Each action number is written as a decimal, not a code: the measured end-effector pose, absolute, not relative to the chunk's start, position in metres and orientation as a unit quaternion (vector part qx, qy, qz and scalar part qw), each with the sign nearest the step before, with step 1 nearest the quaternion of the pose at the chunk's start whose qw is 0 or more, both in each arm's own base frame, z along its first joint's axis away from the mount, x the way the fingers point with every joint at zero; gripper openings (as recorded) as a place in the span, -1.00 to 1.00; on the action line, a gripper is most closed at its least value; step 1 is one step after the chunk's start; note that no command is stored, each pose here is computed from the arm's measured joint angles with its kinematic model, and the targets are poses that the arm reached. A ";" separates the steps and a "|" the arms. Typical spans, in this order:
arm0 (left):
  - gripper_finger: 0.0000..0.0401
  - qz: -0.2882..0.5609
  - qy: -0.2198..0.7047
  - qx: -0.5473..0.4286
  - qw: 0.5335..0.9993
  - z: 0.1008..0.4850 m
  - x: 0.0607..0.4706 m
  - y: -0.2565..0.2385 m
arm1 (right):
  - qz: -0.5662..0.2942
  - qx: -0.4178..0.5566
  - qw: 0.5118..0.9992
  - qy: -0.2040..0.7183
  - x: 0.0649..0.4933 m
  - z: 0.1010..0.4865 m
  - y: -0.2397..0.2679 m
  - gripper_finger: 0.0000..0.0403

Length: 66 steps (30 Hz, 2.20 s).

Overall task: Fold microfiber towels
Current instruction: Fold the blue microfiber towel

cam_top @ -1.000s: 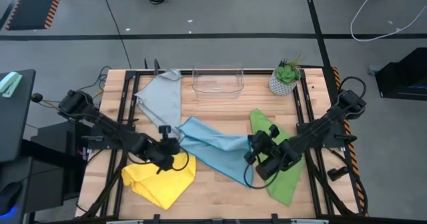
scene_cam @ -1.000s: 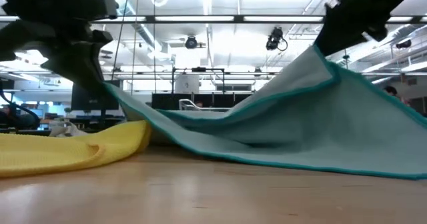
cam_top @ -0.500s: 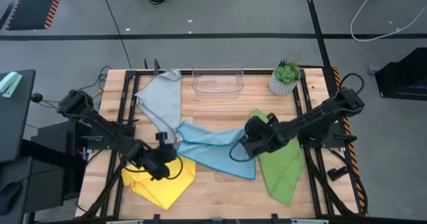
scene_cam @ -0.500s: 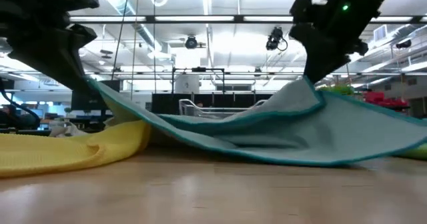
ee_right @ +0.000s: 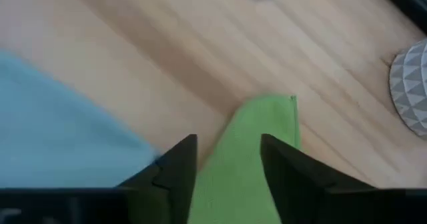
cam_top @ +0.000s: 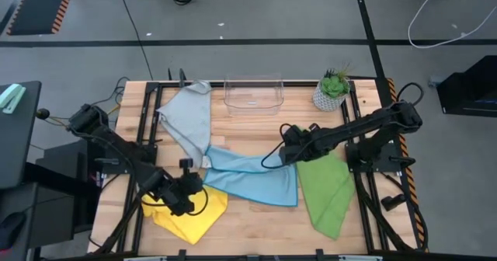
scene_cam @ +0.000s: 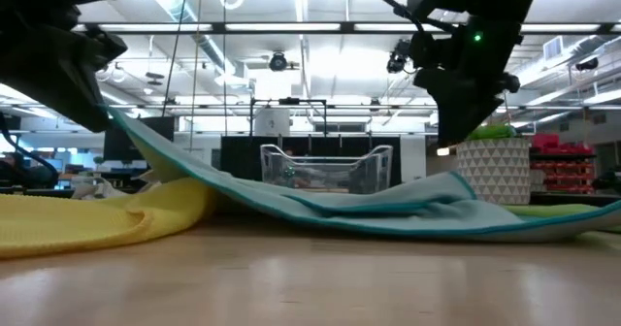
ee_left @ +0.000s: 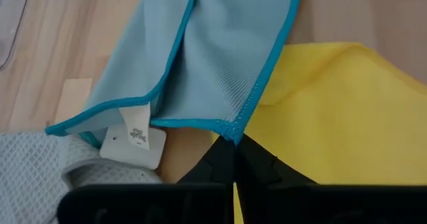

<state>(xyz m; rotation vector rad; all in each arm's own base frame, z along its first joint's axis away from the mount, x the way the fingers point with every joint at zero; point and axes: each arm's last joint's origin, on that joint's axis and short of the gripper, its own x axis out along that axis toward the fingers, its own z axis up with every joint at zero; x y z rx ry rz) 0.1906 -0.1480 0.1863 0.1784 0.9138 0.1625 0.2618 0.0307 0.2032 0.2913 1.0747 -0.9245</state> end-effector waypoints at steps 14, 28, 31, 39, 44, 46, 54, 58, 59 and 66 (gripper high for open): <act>-0.96 0.036 0.425 0.092 0.900 0.188 0.179 -0.166 | -0.231 0.032 0.830 0.507 0.245 0.205 0.120 0.07; -0.95 0.041 0.423 0.088 0.901 0.188 0.183 -0.163 | -0.270 0.176 0.837 0.442 0.246 0.155 0.098 -0.04; -0.97 0.041 0.423 0.088 0.901 0.188 0.183 -0.163 | -0.282 0.187 0.833 0.438 0.250 0.155 0.090 0.12; -0.97 0.040 0.423 0.091 0.901 0.188 0.183 -0.163 | -0.280 0.188 0.825 0.454 0.256 0.155 0.073 0.16; -0.95 0.039 0.423 0.093 0.900 0.188 0.183 -0.163 | -0.232 0.213 0.839 0.443 0.256 0.140 0.067 -0.04; -0.95 0.039 0.423 0.093 0.900 0.188 0.183 -0.163 | -0.217 0.218 0.850 0.428 0.255 0.134 0.066 -0.14; -0.95 0.039 0.423 0.092 0.901 0.188 0.183 -0.163 | -0.153 0.192 0.890 0.384 0.262 0.140 0.078 -0.80; -0.97 0.044 0.420 0.093 0.902 0.188 0.183 -0.163 | -0.147 0.182 0.901 0.366 0.268 0.149 0.084 -0.95; -0.97 0.045 0.419 0.092 0.902 0.188 0.183 -0.163 | -0.145 0.183 0.902 0.363 0.270 0.152 0.086 -0.93; -0.97 0.046 0.419 0.092 0.902 0.188 0.183 -0.163 | -0.175 0.198 0.913 0.312 0.287 0.174 0.082 -0.97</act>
